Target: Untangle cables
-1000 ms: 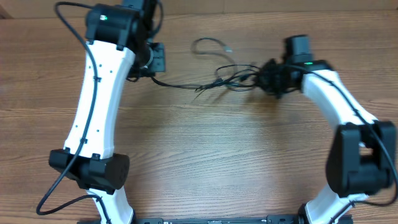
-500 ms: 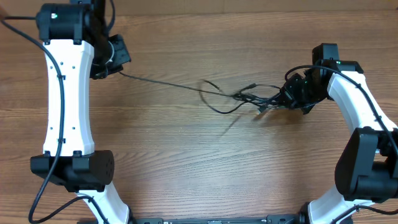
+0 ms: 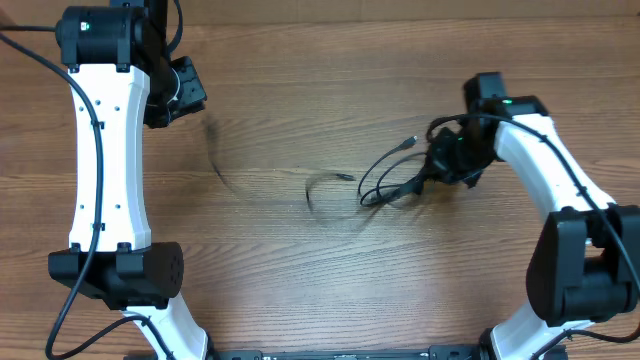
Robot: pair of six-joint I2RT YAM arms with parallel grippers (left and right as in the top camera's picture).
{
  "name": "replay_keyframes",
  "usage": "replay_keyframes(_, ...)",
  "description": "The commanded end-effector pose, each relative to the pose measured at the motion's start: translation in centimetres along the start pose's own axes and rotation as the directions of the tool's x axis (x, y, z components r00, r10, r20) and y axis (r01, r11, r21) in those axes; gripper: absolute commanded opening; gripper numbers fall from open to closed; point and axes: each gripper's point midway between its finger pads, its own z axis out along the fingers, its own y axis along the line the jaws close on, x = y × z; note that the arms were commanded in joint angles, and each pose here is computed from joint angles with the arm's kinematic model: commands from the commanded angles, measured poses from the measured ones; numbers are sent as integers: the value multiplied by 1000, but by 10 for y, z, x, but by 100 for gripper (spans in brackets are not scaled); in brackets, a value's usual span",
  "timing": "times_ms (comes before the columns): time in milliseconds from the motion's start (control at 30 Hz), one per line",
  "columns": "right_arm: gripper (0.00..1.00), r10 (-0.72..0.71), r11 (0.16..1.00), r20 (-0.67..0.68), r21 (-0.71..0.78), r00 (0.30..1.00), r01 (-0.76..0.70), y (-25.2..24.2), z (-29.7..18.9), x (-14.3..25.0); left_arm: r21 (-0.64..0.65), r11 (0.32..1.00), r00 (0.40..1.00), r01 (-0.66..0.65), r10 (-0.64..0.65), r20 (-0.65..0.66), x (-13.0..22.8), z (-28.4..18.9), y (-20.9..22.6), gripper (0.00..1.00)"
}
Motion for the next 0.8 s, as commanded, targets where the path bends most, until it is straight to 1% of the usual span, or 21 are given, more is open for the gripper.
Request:
replay_keyframes(0,29,-77,997,18,-6,997,77,19,3,11,-22,1000,1000,-12,12,0,8,-1,2,62)
replay_keyframes(33,42,-92,996,20,-10,996,92,23,5,13,-26,1000,1000,-14,14,-10,9,2,2,64)
replay_keyframes(67,51,-106,994,22,-13,994,106,27,6,15,-28,999,1000,-16,15,-22,11,6,2,65)
replay_keyframes(100,56,-119,993,24,-17,993,120,31,7,17,-21,1000,999,-19,18,-40,14,11,0,66)
replay_keyframes(167,71,-144,989,27,-23,989,145,38,10,21,7,999,996,-40,40,-79,20,21,-6,68)
replay_keyframes(267,89,-168,985,28,-23,985,169,44,12,26,107,985,979,-137,151,-140,33,39,-25,68)
replay_keyframes(367,100,-167,986,41,21,985,166,37,12,24,260,935,940,-242,292,-176,50,52,-51,68)
replay_keyframes(467,100,-154,984,67,100,986,147,20,10,17,397,864,895,-309,405,-186,69,61,-74,69)
replay_keyframes(533,100,-141,978,83,163,987,126,6,8,13,452,828,872,-331,451,-189,81,67,-87,70)
replay_keyframes(767,100,-85,933,113,359,990,39,-47,-9,1,483,776,817,-406,545,-189,114,92,-116,72)
